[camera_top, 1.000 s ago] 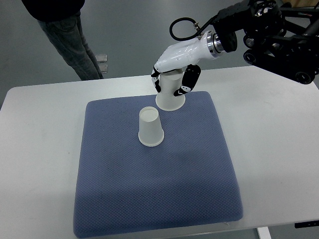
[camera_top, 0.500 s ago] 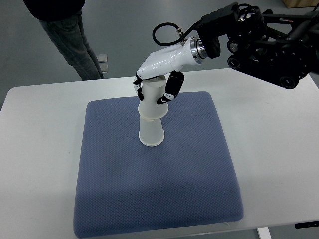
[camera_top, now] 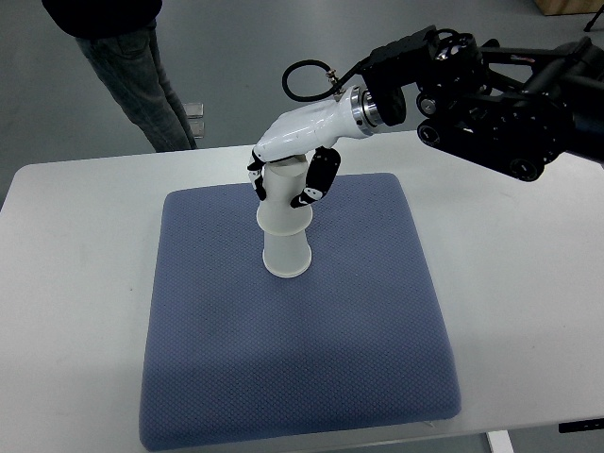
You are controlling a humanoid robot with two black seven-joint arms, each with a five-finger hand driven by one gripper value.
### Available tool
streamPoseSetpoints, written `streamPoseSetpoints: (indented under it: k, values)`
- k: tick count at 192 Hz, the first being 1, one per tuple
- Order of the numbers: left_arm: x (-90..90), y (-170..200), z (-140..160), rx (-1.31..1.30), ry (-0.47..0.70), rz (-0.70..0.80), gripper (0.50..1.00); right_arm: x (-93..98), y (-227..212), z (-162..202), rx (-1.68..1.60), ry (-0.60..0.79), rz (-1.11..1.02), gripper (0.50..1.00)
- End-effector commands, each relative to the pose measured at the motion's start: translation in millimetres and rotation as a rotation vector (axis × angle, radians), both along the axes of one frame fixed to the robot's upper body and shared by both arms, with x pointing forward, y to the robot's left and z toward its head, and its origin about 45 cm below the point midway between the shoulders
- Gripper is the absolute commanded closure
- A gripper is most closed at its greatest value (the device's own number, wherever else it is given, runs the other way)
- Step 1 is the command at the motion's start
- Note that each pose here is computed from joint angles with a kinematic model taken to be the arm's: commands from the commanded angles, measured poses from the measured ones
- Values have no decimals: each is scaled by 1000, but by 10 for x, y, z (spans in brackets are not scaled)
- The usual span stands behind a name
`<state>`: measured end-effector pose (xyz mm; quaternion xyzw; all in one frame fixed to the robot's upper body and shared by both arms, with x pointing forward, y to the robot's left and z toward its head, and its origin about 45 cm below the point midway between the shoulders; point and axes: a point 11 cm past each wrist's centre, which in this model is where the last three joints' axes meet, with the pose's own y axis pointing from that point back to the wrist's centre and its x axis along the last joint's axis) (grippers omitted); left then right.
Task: Stack paper cups
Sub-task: 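Lower the held cup down onto the upside-down cup on the pad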
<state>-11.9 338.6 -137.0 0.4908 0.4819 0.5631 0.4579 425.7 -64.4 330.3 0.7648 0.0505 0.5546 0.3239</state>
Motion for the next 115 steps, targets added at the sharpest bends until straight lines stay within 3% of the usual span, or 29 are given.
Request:
streamPoseSetpoints:
  k: [1, 54, 75, 94, 115]
  values:
    - [0, -1, 0, 0, 0, 0, 500, 0, 11, -35, 2, 3, -1, 969]
    - [0, -3, 0, -2, 0, 0, 500, -3, 66, -100, 5, 11, 0, 961]
    - [0, -1, 0, 0, 0, 0, 500, 57, 32, -90, 10, -2, -20, 926]
    - [0, 4, 0, 1, 0, 0, 500, 63, 24, -96, 9, 0, -23, 865]
    - [0, -1, 0, 0, 0, 0, 500, 60, 31, -98, 9, 0, -22, 859]
